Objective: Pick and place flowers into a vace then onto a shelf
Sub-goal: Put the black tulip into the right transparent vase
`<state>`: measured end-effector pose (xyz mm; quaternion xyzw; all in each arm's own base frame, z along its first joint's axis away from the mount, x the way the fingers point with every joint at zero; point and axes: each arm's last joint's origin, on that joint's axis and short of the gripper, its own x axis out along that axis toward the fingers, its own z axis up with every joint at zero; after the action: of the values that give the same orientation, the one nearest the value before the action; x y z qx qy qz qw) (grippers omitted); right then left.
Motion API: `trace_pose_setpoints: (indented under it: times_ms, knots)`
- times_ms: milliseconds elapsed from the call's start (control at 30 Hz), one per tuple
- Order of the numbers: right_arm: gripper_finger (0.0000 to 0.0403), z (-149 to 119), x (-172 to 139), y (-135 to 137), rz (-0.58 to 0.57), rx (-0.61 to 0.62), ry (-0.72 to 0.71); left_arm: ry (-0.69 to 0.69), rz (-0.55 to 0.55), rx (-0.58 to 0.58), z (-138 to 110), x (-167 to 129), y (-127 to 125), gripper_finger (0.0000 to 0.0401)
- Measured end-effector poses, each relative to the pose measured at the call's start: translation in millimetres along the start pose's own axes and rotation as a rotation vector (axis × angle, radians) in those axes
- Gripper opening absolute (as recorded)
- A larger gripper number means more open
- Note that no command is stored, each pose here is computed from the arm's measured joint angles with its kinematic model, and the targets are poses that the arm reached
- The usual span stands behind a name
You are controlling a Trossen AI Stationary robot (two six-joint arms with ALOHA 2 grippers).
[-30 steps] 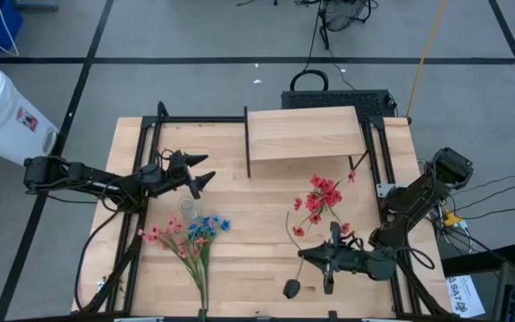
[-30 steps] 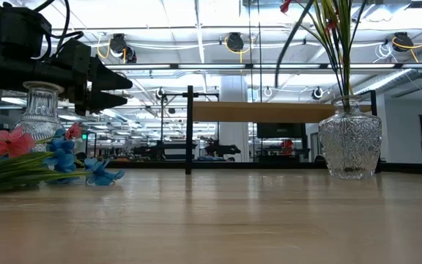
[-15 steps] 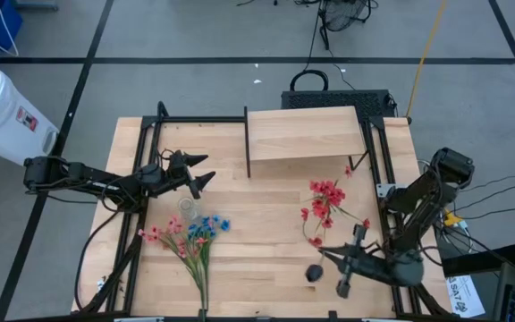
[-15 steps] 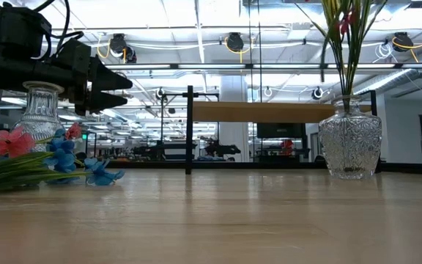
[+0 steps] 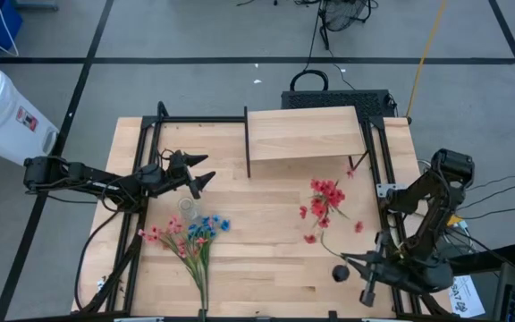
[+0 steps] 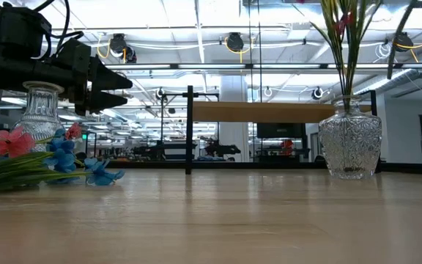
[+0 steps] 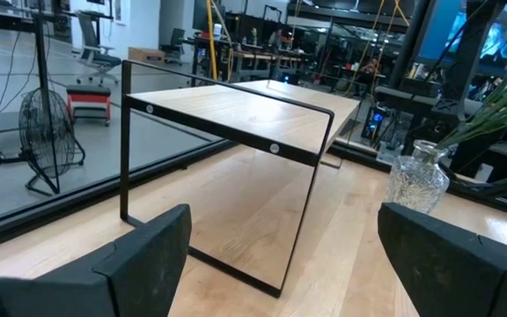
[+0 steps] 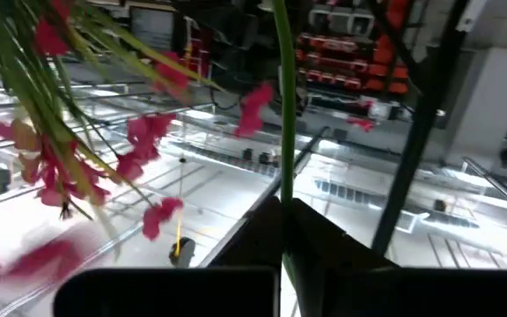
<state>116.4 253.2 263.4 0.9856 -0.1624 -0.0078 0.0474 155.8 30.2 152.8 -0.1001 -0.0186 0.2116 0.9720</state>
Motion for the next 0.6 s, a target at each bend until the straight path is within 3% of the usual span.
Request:
trace_pose_setpoints:
  times_ms: [333, 600]
  knots:
    - [0.0, -14, -18, 11, -0.067, -0.121, 0.011, 0.0, 0.0, 0.0, 0, 0, 0, 0.0365]
    - [0.0, -8, -9, 56, -0.041, -0.105, 0.006, 0.0, 0.0, 0.0, 0, 0, 0, 0.0365]
